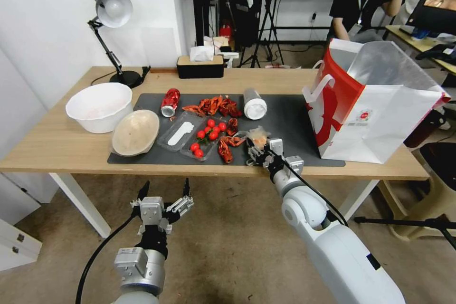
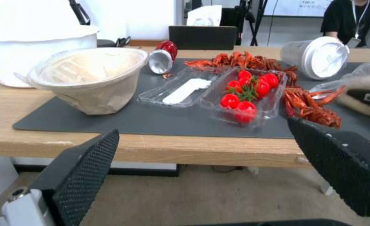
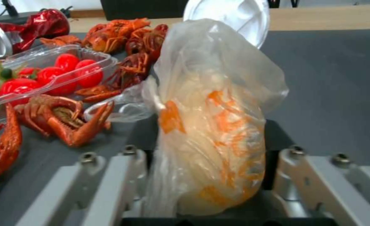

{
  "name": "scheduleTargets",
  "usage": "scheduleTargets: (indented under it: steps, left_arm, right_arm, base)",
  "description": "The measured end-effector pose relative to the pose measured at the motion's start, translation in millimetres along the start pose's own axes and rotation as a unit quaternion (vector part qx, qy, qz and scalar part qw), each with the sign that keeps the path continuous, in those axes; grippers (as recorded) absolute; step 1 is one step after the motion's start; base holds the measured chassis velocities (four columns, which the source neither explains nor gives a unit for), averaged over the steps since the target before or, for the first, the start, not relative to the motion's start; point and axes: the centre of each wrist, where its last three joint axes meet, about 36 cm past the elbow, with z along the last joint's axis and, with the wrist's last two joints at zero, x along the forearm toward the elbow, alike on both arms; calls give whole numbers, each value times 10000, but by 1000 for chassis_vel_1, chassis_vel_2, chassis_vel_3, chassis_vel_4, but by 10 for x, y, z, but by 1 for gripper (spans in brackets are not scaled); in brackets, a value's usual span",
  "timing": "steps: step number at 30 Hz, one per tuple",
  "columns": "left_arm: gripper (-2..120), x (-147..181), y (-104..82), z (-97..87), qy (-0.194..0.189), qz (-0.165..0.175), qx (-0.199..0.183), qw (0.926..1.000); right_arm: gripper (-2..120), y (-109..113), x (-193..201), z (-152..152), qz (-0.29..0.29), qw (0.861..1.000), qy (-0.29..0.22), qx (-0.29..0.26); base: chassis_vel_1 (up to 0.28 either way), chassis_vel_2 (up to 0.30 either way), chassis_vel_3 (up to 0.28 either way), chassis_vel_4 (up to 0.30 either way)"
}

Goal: Pick up the trash from the table and place it into the takeout bag.

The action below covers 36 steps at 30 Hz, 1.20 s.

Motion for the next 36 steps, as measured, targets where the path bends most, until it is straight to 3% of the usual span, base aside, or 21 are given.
scheduleTargets:
  steps: [6,11,13,14,16,18,20,22,24,25,28,36]
  left_arm:
    - [100,6,-6,3,10,-1,-2,10000]
    - [100,11,-9,-1,8,-4,-10,10000]
    - [100,20,-9,-10,4,-8,-13,10000]
    - [100,20,-9,-10,4,-8,-13,10000]
    - [100,26,-13,-18,-4,-18,-13,10000]
    - [100,30,-15,-17,-2,-21,-14,10000]
    - [100,47,-24,-16,7,-24,-33,10000]
    - [100,50,-27,-18,4,-25,-37,10000]
    - [100,56,-36,-28,-14,-22,-35,10000]
    - [100,56,-36,-28,-14,-22,-35,10000]
    - [100,59,-35,-34,-21,-20,-40,10000]
    - [100,56,-46,-37,-34,-1,-35,10000]
  right_arm:
    - [19,-55,75,-82,43,9999,-162,-35]
    - [8,-160,252,-293,85,9970,-708,297]
    - [8,-247,421,-586,71,9911,-1221,517]
    - [8,-247,421,-586,71,9911,-1221,517]
    - [8,-373,652,-1045,96,9791,-1909,691]
    - [8,-418,707,-1179,136,9755,-2080,709]
    - [8,-605,855,-1607,431,9637,-2498,836]
    - [8,-655,870,-1675,507,9624,-2527,855]
    - [8,-969,908,-1950,833,9578,-2588,936]
    - [8,-969,908,-1950,833,9578,-2588,936]
    - [8,-1368,882,-2116,1273,9557,-2495,906]
    - [11,-1842,782,-2100,1885,9557,-2101,830]
  base:
    - [0,0,0,0]
    - [0,0,0,0]
    - [0,0,0,0]
    - [0,0,0,0]
    - [0,0,0,0]
    - [0,0,0,0]
    - [0,0,0,0]
    - [0,0,0,0]
    - [0,0,0,0]
    - [0,0,0,0]
    - [0,0,0,0]
    - [0,0,0,0]
